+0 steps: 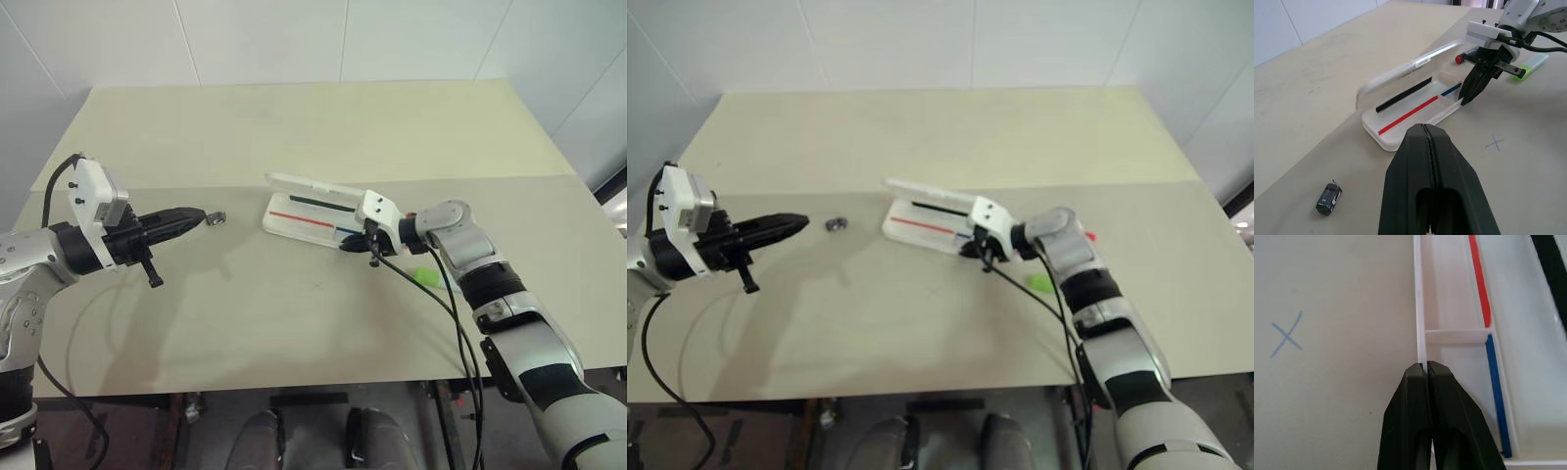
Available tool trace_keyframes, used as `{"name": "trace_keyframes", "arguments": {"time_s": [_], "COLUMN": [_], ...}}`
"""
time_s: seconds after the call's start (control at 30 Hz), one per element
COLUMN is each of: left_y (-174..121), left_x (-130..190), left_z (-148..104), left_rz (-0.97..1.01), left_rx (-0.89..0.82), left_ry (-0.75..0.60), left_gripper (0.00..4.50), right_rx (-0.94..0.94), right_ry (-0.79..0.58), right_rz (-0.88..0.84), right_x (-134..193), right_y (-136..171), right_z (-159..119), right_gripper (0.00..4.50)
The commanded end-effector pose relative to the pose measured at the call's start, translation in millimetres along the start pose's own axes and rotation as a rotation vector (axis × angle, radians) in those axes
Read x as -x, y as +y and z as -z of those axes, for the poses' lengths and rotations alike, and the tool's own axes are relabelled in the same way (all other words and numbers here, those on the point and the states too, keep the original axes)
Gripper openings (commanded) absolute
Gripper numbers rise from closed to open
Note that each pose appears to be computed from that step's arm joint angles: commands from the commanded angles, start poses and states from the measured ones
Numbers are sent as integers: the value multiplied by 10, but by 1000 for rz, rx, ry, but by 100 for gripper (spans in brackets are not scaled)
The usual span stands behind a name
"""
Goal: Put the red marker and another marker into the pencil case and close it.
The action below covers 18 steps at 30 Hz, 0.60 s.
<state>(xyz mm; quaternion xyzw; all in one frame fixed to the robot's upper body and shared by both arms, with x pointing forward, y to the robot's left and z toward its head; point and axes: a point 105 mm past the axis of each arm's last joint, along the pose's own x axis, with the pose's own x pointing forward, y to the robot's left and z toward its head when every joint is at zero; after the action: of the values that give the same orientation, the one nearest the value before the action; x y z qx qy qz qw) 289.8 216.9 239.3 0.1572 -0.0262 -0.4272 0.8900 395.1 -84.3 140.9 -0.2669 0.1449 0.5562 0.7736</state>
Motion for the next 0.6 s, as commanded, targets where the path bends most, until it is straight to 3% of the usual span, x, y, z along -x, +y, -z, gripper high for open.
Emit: {"name": "trace_keyframes", "arguments": {"time_s": [0.03, 0.6], "left_y": [19, -69], "left_x": [39, 24], "left_z": [-119, -97], "left_rz": [-10, 54], "left_rx": [-56, -56], "left_ry": [-16, 17], "left_gripper": [0, 0], "right_rx": [40, 205], "right_ry": [-15, -14], "right_rz": [-47, -265], "right_x": [84, 175], "right_y": [63, 798], "right_z": [-100, -295], "right_gripper": [3, 3]}}
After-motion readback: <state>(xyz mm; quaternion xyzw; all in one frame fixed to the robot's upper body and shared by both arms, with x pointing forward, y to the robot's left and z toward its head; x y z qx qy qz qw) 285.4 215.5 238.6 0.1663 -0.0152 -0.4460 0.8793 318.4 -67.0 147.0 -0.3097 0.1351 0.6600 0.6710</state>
